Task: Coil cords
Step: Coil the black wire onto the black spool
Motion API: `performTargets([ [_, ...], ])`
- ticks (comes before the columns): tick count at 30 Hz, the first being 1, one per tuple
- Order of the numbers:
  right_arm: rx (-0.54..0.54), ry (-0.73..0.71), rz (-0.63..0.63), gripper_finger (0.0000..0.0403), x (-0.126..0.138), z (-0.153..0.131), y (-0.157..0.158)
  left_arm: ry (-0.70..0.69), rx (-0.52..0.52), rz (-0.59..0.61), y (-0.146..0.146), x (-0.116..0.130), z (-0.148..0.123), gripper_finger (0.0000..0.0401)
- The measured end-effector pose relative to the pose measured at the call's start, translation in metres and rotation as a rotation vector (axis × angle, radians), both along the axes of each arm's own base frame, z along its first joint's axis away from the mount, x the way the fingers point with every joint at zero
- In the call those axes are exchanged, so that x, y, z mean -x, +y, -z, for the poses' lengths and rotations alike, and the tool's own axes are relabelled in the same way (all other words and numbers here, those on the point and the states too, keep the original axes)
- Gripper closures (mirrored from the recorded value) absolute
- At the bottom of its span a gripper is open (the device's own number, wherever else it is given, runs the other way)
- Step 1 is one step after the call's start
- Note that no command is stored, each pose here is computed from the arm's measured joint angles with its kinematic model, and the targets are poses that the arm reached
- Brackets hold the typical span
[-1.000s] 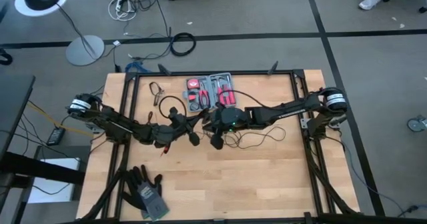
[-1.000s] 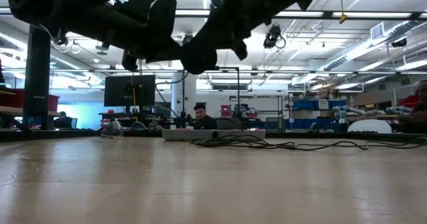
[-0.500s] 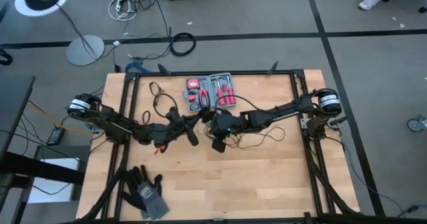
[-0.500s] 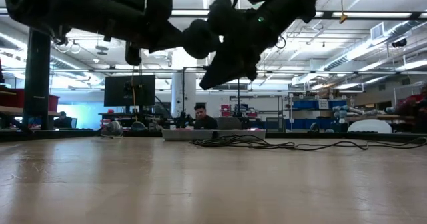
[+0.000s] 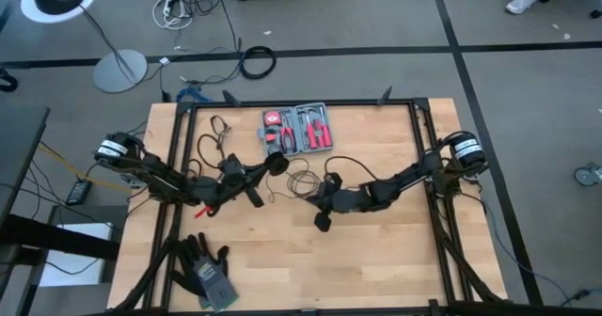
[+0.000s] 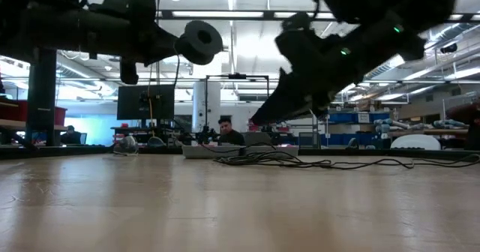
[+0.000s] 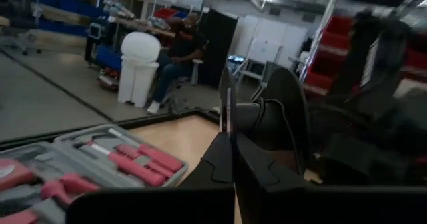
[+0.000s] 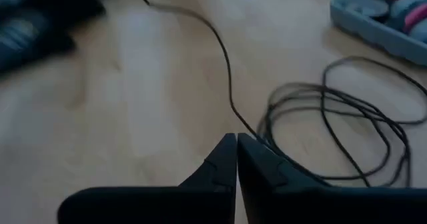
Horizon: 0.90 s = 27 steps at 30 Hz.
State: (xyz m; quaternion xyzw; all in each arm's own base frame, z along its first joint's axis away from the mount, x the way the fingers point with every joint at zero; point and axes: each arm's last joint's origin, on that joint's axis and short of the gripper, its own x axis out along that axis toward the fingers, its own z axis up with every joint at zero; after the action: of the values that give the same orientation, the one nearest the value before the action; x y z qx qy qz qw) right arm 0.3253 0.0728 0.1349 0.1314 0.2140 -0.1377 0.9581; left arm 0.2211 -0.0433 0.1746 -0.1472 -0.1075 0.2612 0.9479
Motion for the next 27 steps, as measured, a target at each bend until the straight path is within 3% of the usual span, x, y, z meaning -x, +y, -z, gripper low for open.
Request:
performTargets([
  [2,-0.01,-0.1,-0.013,0.0387,0.003,0.002,0.002,0.003,-0.015,0.001,0.0,0.0,-0.001,0.0401],
  [6,0.13,-0.137,-0.077,0.0385,-0.002,0.014,0.003,0.0,-0.026,0.011,-0.001,0.0,-0.001,0.0401],
  [11,0.301,-0.126,-0.1,0.0385,-0.037,0.026,0.0,-0.009,-0.027,0.011,-0.001,0.0,-0.003,0.0401],
  [17,0.424,-0.133,-0.078,0.0357,-0.076,0.023,-0.014,-0.023,-0.026,0.021,-0.001,0.0,-0.004,0.0401],
  [23,0.473,-0.069,-0.09,0.0317,-0.094,0.023,-0.025,-0.027,-0.025,0.029,-0.001,0.0,-0.004,0.0401],
  [27,0.451,-0.049,-0.167,0.03,-0.097,0.024,-0.026,-0.033,-0.025,0.035,-0.001,0.0,-0.005,0.0401],
])
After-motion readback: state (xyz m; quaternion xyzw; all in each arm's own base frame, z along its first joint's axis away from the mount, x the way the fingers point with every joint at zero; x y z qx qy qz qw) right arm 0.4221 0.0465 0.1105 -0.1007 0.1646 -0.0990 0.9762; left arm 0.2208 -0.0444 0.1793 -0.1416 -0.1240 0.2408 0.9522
